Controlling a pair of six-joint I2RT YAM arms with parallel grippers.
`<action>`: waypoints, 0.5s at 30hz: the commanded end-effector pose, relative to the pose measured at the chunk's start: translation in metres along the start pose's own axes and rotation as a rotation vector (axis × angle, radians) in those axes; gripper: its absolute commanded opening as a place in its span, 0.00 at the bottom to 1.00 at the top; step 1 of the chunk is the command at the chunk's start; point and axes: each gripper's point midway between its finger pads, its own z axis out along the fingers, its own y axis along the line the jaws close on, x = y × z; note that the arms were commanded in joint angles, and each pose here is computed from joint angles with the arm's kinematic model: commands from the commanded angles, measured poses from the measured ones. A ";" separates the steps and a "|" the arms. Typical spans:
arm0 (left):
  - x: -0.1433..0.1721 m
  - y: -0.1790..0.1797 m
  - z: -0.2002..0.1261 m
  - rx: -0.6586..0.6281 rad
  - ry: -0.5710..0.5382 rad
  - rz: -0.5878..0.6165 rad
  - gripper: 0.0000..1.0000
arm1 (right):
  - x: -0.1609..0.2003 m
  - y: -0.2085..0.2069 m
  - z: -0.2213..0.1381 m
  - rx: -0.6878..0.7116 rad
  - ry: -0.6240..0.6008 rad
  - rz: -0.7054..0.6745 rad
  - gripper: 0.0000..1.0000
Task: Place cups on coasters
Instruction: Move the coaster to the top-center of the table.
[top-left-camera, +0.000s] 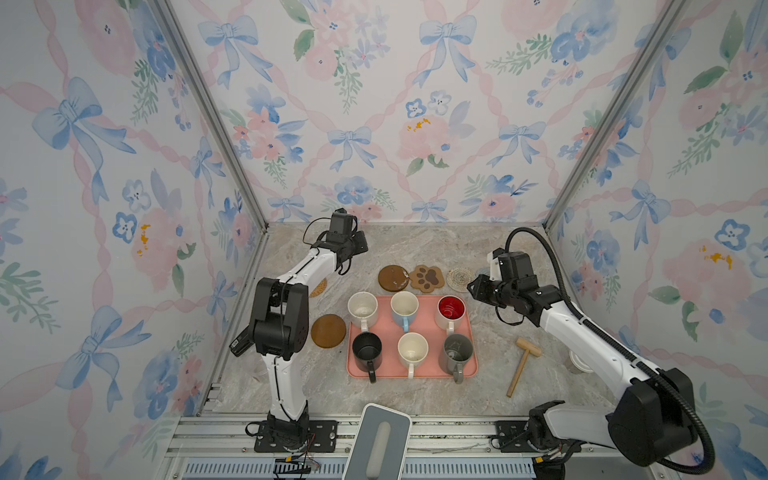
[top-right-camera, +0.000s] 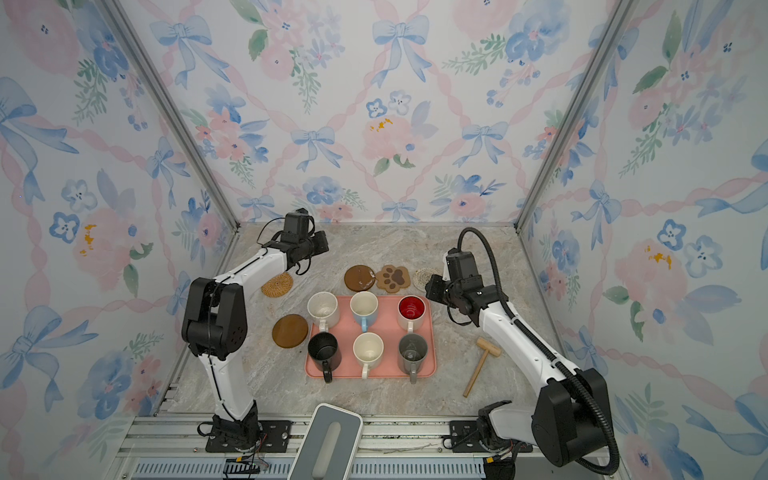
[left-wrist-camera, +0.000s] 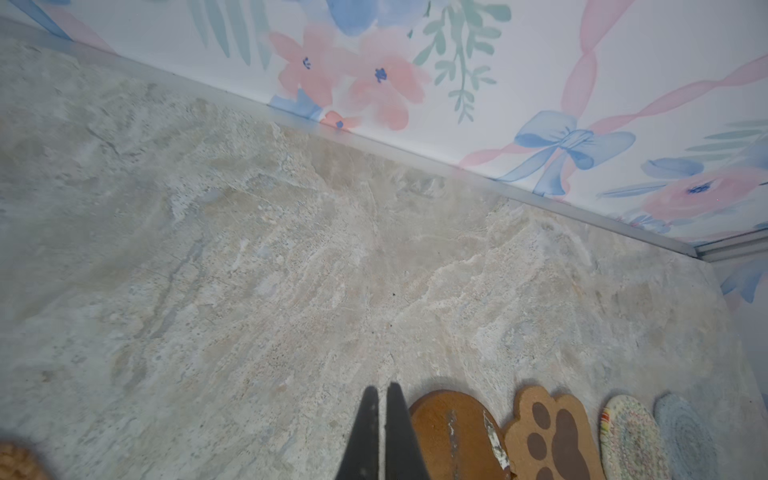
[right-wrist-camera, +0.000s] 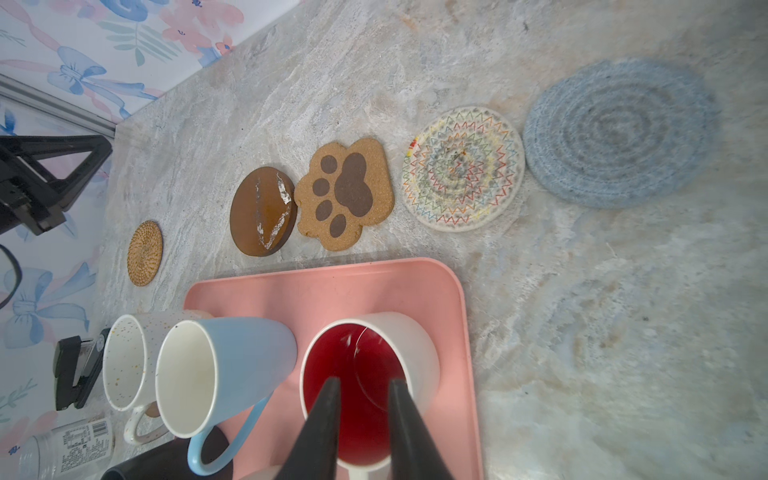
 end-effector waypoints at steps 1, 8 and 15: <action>-0.009 0.011 -0.028 -0.082 -0.065 0.036 0.00 | -0.003 0.007 -0.008 -0.004 -0.020 -0.017 0.24; 0.002 0.015 -0.089 -0.138 -0.133 0.083 0.00 | -0.011 0.032 -0.014 -0.054 -0.039 -0.061 0.25; 0.045 0.024 -0.137 -0.197 -0.101 0.105 0.00 | -0.023 0.062 -0.012 -0.117 -0.052 -0.111 0.25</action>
